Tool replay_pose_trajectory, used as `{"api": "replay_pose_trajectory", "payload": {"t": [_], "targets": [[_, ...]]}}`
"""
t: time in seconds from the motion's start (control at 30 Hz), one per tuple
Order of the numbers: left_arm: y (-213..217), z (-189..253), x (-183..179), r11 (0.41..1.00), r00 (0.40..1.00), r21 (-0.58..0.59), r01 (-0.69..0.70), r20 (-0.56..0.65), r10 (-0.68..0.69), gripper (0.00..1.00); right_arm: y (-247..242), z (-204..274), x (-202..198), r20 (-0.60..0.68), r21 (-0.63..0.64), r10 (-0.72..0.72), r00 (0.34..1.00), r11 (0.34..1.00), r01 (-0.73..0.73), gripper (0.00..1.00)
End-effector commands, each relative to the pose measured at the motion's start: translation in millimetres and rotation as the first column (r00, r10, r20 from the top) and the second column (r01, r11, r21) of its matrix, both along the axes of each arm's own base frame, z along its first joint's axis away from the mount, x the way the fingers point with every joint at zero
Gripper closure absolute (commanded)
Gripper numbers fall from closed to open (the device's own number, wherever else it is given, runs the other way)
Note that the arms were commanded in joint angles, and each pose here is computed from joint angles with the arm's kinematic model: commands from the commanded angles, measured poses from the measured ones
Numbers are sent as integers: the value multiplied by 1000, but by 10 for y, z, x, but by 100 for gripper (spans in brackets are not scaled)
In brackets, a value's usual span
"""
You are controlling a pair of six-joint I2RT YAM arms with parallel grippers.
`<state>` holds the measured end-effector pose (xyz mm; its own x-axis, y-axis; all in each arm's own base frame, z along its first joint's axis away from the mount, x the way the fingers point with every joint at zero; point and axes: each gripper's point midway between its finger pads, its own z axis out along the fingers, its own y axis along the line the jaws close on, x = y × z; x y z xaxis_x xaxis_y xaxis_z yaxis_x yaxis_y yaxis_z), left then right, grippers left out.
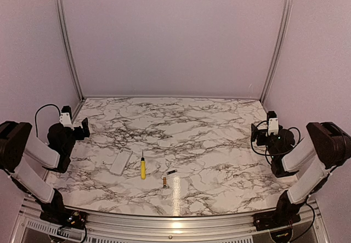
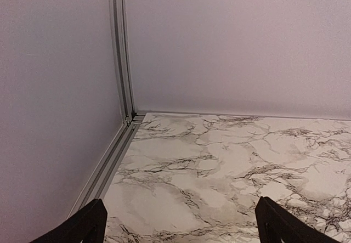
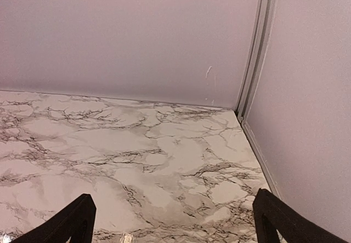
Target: Unload the batteries from the remote control
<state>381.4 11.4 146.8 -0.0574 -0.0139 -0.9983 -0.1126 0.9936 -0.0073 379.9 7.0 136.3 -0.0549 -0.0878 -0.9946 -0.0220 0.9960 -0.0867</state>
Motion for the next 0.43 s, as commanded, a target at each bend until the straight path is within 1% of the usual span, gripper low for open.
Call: {"api": "replay_pose_trajectory", "payload": {"t": [0.0, 0.4], "targets": [[17, 50, 12, 1000, 1000, -1, -4, 23, 4, 1, -14, 141, 46, 51, -4, 0, 999, 1000, 0, 2], [18, 50, 12, 1000, 1000, -2, -4, 23, 4, 1, -12, 130, 50, 47, -4, 1, 999, 1000, -1, 1]]}}
